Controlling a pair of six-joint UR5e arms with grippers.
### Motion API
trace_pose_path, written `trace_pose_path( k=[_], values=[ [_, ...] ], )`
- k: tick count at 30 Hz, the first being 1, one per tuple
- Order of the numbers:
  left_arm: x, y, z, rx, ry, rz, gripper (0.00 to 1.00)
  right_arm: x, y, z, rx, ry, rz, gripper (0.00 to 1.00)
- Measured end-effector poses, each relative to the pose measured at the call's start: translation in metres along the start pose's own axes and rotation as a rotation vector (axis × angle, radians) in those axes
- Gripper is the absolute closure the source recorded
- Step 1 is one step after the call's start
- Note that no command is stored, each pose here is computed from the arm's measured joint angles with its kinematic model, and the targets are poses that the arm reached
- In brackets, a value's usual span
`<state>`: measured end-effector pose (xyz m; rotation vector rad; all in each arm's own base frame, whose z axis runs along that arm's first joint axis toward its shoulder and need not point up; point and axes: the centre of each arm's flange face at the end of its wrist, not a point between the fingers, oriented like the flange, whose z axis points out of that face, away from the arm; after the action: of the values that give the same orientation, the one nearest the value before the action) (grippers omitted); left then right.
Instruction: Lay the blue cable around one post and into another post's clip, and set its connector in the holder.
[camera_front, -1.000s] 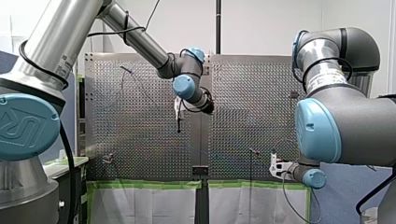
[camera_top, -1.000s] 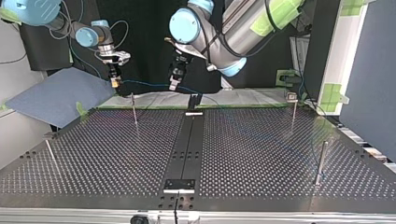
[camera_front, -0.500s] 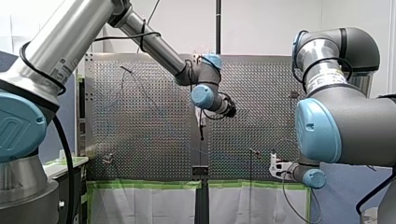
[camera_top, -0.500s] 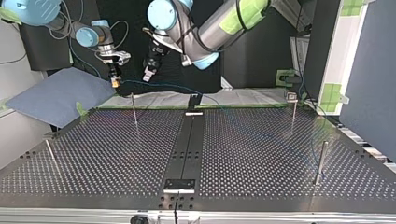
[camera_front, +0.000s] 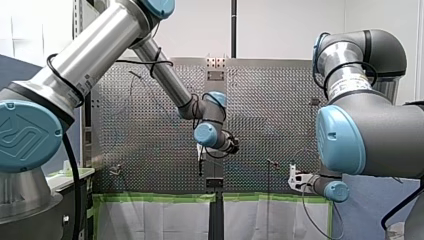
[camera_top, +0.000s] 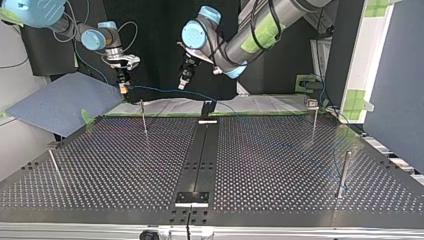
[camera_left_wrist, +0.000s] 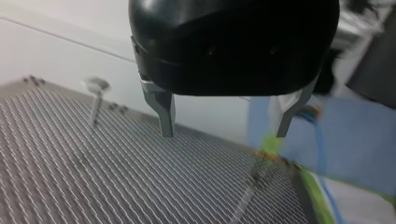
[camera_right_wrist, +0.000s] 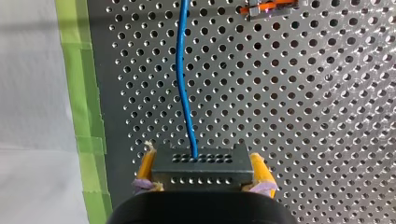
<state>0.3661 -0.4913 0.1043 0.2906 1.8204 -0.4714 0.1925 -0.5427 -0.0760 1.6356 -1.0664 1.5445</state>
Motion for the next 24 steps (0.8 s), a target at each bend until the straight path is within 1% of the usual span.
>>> trace_pose_path(
  k=[3,9,16,20,24],
  values=[
    [0.015,0.006,0.005,0.005,0.009,0.019,0.00,0.000,0.000,0.000,0.000,-0.002,0.001,1.00],
    [0.044,0.001,0.010,0.031,0.013,0.030,0.00,0.000,-0.001,0.000,0.001,-0.004,0.002,1.00],
    [0.071,-0.003,0.014,0.045,0.012,0.036,0.00,0.000,-0.001,0.000,0.001,-0.003,0.001,1.00],
    [0.084,-0.003,0.022,0.048,-0.001,0.035,0.00,0.000,-0.001,0.000,0.002,-0.003,0.002,1.00],
    [0.091,-0.004,0.033,0.045,-0.027,0.046,0.00,0.000,-0.001,0.000,0.002,-0.003,0.002,1.00]
  ],
)
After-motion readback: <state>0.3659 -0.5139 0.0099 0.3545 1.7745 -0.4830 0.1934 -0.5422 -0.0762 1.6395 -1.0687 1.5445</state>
